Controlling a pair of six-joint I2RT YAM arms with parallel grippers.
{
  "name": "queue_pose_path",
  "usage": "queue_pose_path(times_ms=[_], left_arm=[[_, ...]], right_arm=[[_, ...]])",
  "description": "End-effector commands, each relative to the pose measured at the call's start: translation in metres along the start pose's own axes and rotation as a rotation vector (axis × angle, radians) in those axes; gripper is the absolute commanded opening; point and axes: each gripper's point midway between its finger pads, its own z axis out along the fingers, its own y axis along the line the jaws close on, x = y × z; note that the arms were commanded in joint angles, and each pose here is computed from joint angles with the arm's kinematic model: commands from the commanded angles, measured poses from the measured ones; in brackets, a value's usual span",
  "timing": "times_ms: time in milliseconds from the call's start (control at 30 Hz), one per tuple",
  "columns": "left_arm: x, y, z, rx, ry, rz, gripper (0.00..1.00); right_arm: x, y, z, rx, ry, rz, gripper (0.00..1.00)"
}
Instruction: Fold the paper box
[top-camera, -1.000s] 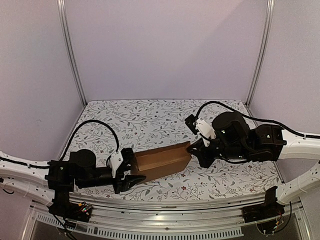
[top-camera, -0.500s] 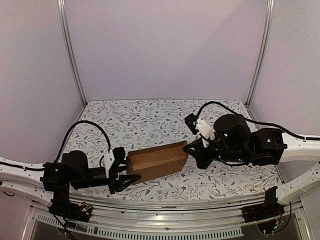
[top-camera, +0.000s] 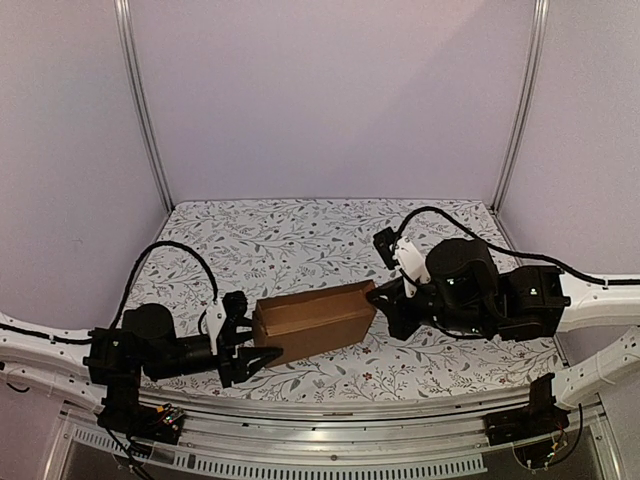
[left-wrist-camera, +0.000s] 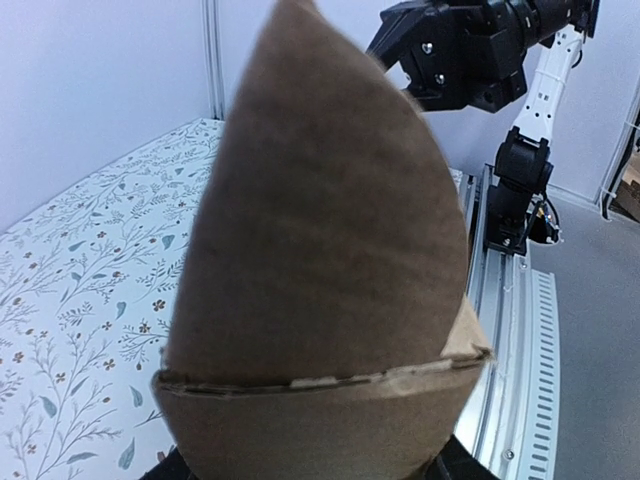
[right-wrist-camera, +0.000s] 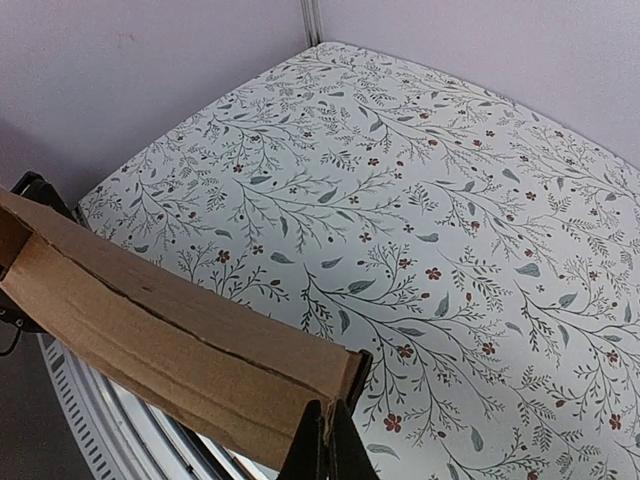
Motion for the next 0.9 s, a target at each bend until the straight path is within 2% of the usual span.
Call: queue_pose_path(times_ms=[0, 500, 733, 867], left_arm=[[-0.055, 0.013, -0.006, -0.072, -0.222, -0.108, 0.00], [-0.066, 0.014, -0.012, -0.069, -0.268, -0.122, 0.00], [-0.070, 0.013, -0.013, -0.059, -0.298, -0.152, 0.00], [-0.061, 0.014, -0.006, -0.070, -0.275, -0.151, 0.00]], right_arm=[[0.025, 0.007, 0.006, -0.014, 0.046, 0.029, 0.00], [0.053, -0.005, 0.010, 0.016, 0.046, 0.068, 0.00], [0.057, -0.004, 0.005, -0.004, -0.008, 0.109, 0.00], [0.059, -0.006, 0.006, 0.006, -0.019, 0.115, 0.00]])
